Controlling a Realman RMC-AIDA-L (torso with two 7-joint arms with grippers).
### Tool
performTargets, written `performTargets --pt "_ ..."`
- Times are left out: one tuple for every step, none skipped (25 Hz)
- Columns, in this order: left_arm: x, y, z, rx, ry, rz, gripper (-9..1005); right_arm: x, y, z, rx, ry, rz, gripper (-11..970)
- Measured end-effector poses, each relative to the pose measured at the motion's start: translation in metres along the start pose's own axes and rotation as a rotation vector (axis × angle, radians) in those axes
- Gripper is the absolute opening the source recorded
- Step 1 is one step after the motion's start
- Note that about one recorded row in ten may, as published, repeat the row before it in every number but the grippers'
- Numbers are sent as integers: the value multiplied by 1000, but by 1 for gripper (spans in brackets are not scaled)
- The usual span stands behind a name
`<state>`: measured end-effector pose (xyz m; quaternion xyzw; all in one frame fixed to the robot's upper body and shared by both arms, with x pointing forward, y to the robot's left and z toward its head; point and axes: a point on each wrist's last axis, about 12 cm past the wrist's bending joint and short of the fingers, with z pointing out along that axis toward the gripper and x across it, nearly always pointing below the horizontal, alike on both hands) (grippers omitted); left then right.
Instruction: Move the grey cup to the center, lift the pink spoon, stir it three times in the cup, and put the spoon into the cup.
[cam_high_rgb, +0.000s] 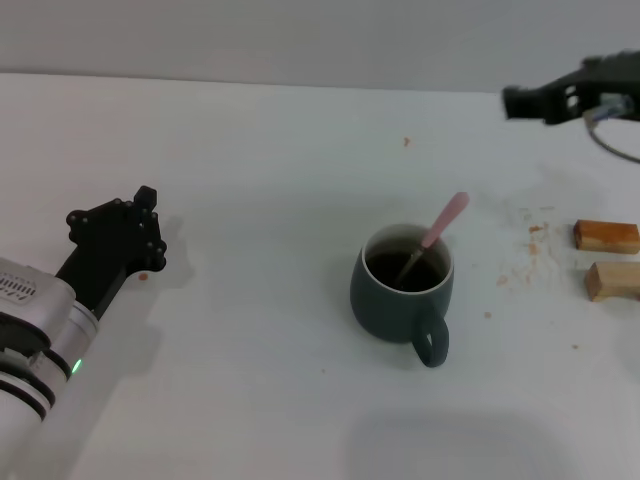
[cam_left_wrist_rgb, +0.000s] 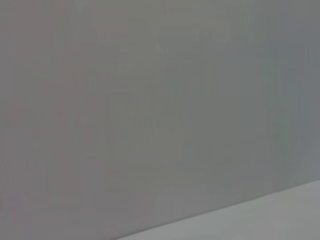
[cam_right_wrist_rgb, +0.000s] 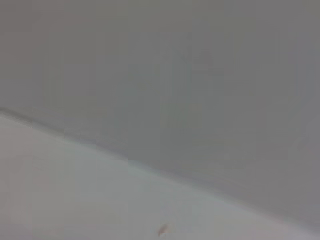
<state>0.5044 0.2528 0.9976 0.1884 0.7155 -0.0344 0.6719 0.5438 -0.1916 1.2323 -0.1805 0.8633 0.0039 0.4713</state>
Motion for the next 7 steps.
performTargets --pt "0 0 0 1 3 0 -2 6 0 0 26 -32 -17 748" --pt "1 0 0 1 6 0 -2 11 -1 0 54 -78 -36 748" --pt "1 0 0 1 6 0 -2 15 0 1 77 -122 -52 748" --pt "2 0 0 2 14 0 -2 20 1 1 99 -162 -67 748" --pt "2 0 0 2 16 0 -2 25 1 2 119 -187 -81 748" --pt "2 0 0 2 18 1 -2 31 1 3 151 -210 -105 748" --pt "2 0 0 2 20 1 -2 36 0 4 195 -224 -147 748"
